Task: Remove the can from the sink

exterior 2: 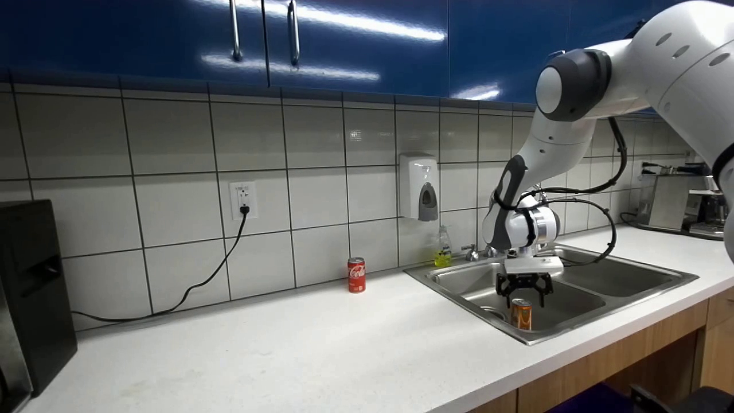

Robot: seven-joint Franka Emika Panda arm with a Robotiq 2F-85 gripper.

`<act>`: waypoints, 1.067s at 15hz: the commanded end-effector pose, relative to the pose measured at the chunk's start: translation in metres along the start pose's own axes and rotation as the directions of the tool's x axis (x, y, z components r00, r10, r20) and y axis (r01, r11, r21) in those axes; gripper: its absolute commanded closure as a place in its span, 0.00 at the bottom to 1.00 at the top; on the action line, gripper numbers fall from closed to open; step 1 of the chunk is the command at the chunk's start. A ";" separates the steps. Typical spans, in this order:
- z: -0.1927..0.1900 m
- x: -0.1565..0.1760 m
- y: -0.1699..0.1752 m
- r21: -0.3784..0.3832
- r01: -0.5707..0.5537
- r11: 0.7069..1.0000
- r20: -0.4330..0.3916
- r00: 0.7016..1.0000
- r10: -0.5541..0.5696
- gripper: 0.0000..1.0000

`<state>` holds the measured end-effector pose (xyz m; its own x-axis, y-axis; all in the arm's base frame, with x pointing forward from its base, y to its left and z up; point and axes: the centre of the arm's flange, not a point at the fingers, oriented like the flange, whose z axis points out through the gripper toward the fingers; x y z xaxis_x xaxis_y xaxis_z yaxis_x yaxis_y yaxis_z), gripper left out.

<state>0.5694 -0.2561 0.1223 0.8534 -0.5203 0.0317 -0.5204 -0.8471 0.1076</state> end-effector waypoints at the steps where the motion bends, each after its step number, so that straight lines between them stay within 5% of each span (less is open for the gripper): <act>1: 0.011 0.019 0.000 0.032 0.030 0.999 0.017 0.999 -0.030 0.00; 16: 0.039 0.042 0.004 0.014 0.028 1.000 0.018 0.999 -0.028 0.00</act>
<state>0.5926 -0.2757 0.0877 0.8596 -0.5098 0.0340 -0.5100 -0.8524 0.1151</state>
